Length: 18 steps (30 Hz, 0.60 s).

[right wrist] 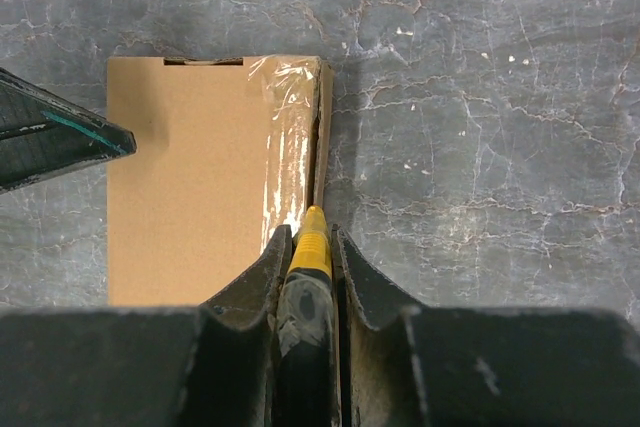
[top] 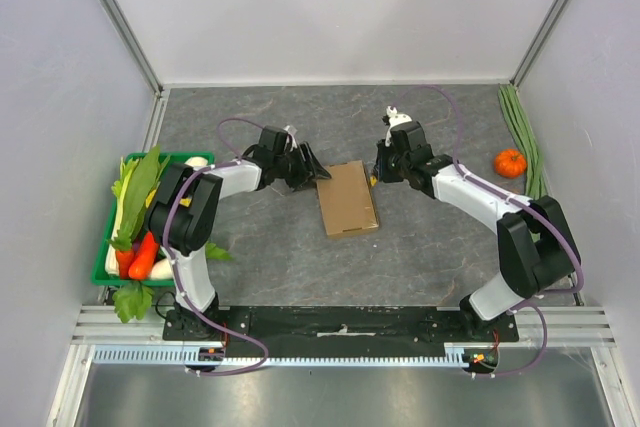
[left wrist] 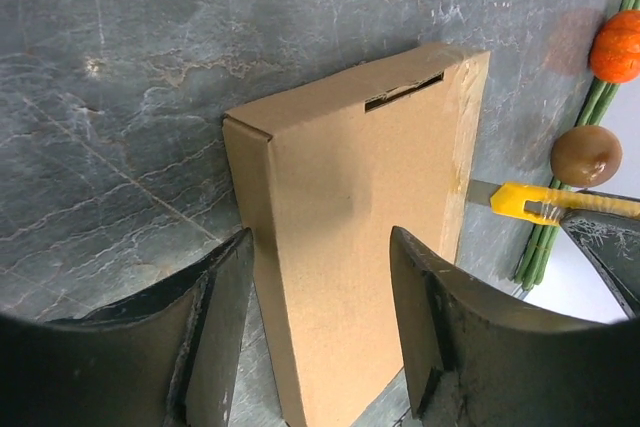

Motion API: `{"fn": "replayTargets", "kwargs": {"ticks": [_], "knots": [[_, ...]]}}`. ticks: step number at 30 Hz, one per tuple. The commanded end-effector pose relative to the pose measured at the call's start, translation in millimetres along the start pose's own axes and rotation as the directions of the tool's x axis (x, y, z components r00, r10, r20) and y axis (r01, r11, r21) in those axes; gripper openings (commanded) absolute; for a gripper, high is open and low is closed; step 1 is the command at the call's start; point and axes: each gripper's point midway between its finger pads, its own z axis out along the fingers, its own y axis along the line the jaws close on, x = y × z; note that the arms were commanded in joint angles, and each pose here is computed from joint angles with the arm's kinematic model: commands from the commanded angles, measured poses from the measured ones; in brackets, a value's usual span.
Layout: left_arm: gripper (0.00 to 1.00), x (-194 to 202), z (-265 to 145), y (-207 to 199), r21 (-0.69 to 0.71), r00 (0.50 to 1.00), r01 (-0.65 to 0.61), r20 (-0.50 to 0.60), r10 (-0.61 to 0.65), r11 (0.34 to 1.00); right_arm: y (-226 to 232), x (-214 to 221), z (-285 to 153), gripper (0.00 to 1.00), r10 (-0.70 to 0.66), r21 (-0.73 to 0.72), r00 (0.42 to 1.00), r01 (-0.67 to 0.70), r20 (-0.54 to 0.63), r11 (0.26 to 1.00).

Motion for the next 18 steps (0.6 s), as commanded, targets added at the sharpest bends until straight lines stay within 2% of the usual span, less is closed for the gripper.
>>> {"fn": "replayTargets", "kwargs": {"ticks": [1,7,13,15,16,18], "knots": [[0.63,-1.5,-10.3,-7.7,0.039,0.999,-0.047,0.015,0.047,0.998,5.1,-6.6,-5.8,0.00,0.032,-0.017,0.999,-0.031,0.033,0.999],[0.59,19.3,-21.9,5.4,0.021,0.999,-0.030,-0.013,0.031,0.999,2.6,-5.3,-4.4,0.00,0.036,-0.007,0.999,-0.036,0.030,0.999],[0.35,27.2,-23.5,11.8,0.004,0.999,-0.033,-0.034,0.033,0.999,5.1,-5.4,-2.4,0.00,0.038,-0.016,0.999,-0.038,0.026,0.999],[0.30,29.8,-22.0,17.4,-0.014,0.998,-0.029,-0.047,0.028,0.999,8.2,-6.5,-3.1,0.00,0.041,-0.031,0.999,-0.040,0.027,0.999],[0.24,30.8,-20.9,19.8,-0.020,0.998,-0.029,-0.052,0.027,0.999,10.1,-7.9,-4.1,0.00,0.041,-0.041,0.999,-0.040,0.030,0.998],[0.22,32.0,-19.8,22.9,-0.031,0.998,-0.027,-0.057,0.025,0.999,15.6,-10.8,-6.9,0.00,0.045,-0.067,0.998,-0.043,0.034,0.997]]}}
